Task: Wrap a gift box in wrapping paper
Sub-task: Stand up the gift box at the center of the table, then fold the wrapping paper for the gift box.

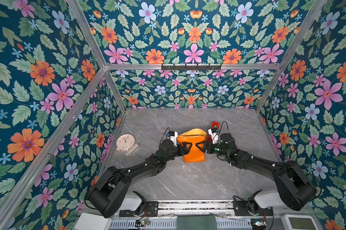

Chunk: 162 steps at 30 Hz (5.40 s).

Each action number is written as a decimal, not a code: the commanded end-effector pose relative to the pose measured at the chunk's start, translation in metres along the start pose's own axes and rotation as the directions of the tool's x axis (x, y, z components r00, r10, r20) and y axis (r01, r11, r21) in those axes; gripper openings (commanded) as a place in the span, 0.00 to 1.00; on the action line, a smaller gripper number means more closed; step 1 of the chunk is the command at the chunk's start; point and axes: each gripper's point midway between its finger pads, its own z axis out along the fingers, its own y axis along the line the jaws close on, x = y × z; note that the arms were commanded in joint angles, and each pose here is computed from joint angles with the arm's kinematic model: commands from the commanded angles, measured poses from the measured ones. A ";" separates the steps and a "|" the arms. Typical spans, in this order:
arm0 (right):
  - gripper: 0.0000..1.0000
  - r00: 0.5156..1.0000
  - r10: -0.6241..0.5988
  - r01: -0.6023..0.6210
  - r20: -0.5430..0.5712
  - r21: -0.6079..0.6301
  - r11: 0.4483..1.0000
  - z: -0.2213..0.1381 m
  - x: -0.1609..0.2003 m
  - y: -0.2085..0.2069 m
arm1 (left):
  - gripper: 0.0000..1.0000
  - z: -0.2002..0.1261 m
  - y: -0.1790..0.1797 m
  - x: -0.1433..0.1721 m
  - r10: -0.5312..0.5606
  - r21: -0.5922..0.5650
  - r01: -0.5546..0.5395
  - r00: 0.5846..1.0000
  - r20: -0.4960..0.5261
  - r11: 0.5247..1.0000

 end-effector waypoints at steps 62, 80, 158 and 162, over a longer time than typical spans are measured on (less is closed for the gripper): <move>0.62 0.996 -0.078 0.089 -0.044 0.445 0.891 -0.027 0.020 -0.051 | 0.70 -0.009 0.047 -0.023 0.314 -0.388 -0.295 0.949 -0.015 0.873; 0.49 0.993 -0.095 0.115 -0.065 0.516 0.849 -0.027 0.011 -0.058 | 0.54 -0.004 0.033 -0.030 0.410 -0.398 -0.389 0.912 -0.035 0.831; 0.00 0.985 -0.158 0.170 -0.075 0.610 0.774 -0.018 -0.009 -0.041 | 0.00 0.019 0.018 -0.028 0.495 -0.453 -0.455 0.868 -0.032 0.767; 0.00 0.985 -0.156 0.168 -0.073 0.612 0.773 -0.018 -0.009 -0.041 | 0.00 0.020 0.019 -0.027 0.491 -0.451 -0.452 0.870 -0.034 0.770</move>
